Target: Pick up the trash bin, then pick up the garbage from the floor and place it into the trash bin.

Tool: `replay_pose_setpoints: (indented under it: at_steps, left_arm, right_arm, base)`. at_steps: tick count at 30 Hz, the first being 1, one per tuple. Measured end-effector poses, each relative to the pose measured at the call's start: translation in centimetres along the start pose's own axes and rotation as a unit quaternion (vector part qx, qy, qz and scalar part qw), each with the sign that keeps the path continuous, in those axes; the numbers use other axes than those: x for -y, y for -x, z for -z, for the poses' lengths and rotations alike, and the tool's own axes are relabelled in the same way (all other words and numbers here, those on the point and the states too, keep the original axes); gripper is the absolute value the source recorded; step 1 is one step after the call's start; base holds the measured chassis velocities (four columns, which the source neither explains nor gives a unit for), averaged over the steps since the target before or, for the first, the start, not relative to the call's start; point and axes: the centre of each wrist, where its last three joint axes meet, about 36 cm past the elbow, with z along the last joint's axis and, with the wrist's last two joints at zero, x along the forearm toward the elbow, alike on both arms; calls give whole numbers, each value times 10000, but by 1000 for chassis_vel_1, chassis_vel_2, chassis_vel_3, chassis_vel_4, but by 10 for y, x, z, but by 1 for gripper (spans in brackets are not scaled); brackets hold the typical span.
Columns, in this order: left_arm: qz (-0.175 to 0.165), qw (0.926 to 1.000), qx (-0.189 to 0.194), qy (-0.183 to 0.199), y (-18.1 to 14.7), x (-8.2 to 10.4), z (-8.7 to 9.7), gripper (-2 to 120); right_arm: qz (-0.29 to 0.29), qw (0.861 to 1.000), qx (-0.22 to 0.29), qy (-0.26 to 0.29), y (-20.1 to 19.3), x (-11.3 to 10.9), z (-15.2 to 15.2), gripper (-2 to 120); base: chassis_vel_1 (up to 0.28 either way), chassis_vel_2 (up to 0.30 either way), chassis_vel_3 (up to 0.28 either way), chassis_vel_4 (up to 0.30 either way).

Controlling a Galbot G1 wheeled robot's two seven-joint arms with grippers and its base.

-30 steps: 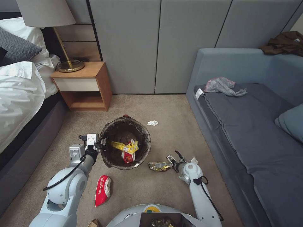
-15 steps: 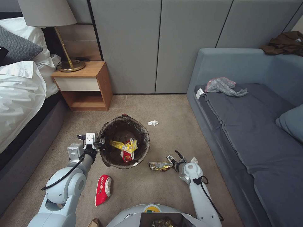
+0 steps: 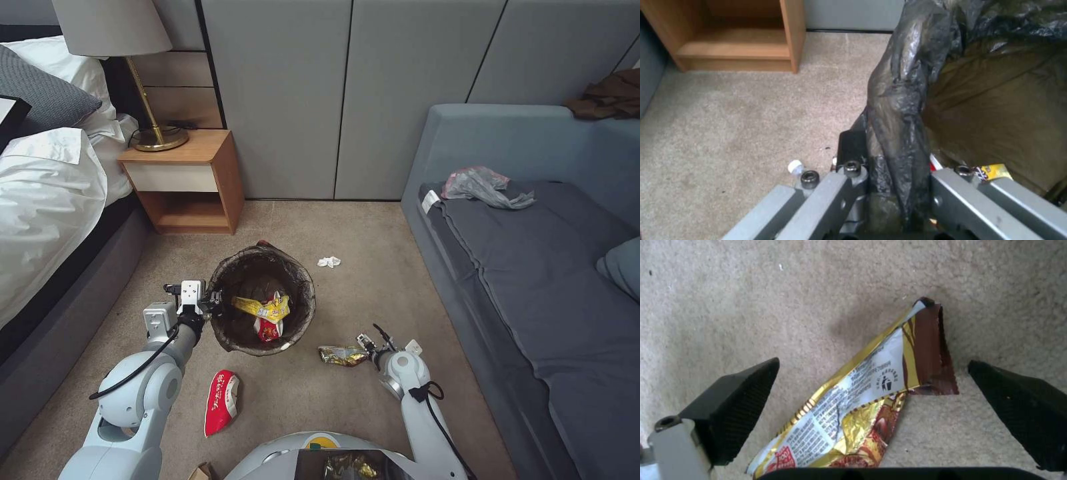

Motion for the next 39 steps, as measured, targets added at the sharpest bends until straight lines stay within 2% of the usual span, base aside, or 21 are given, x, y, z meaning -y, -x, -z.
replay_pose_setpoints:
  at_steps: [9,15,18,20,22,24,25,26,28,29,32,34,39]
  left_arm:
    - [-4,10000,5,-1,0,-2,-1,0]
    - [-14,10000,18,-15,-1,0,-1,0]
    - [-7,10000,27,-15,-3,1,2,0]
    - [-6,10000,27,-16,-4,1,3,0]
    - [-6,10000,22,-7,-5,1,4,0]
    - [-4,10000,20,-1,-5,1,4,0]
    - [-1,10000,19,9,-5,1,5,0]
    - [-1,10000,19,9,-5,1,5,0]
    - [-6,10000,14,9,-4,1,5,0]
    - [-6,10000,14,9,-4,1,5,0]
    - [-7,10000,-2,-10,-3,1,3,0]
    - [-9,10000,1,-10,-2,1,3,0]
    - [3,10000,5,11,-3,-1,3,0]
  right_arm:
    - [-39,9999,-9,-134,-2,2,-1,100]
    - [-41,9998,-6,-198,-6,3,-1,90]
    - [-78,9997,-9,-241,-11,6,-5,75]
    - [-87,9997,-8,-247,-12,6,-6,72]
    - [-103,9995,-1,-284,-16,6,-7,61]
    - [-112,9995,4,-310,-18,6,-8,59]
    - [-136,9992,0,-370,-23,5,-8,51]
    - [-136,9992,0,-370,-23,5,-8,51]
    - [-96,9991,0,-415,-34,-1,-7,39]
    - [-96,9991,0,-415,-34,-1,-7,39]
    - [-9,9990,1,-453,-41,-8,-7,25]
    - [10,9990,5,-455,-42,-10,-6,22]
    - [26,9989,-52,-459,-34,-11,-8,2]
  base:
    - [0,0,0,0]
    - [0,0,0,0]
    - [0,0,0,0]
    - [0,0,0,0]
    - [0,0,0,0]
    - [0,0,0,0]
    - [0,0,0,0]
    - [0,0,0,0]
    - [0,0,0,0]
    - [0,0,0,0]
    - [0,0,0,0]
    - [0,0,0,0]
    - [0,0,0,0]
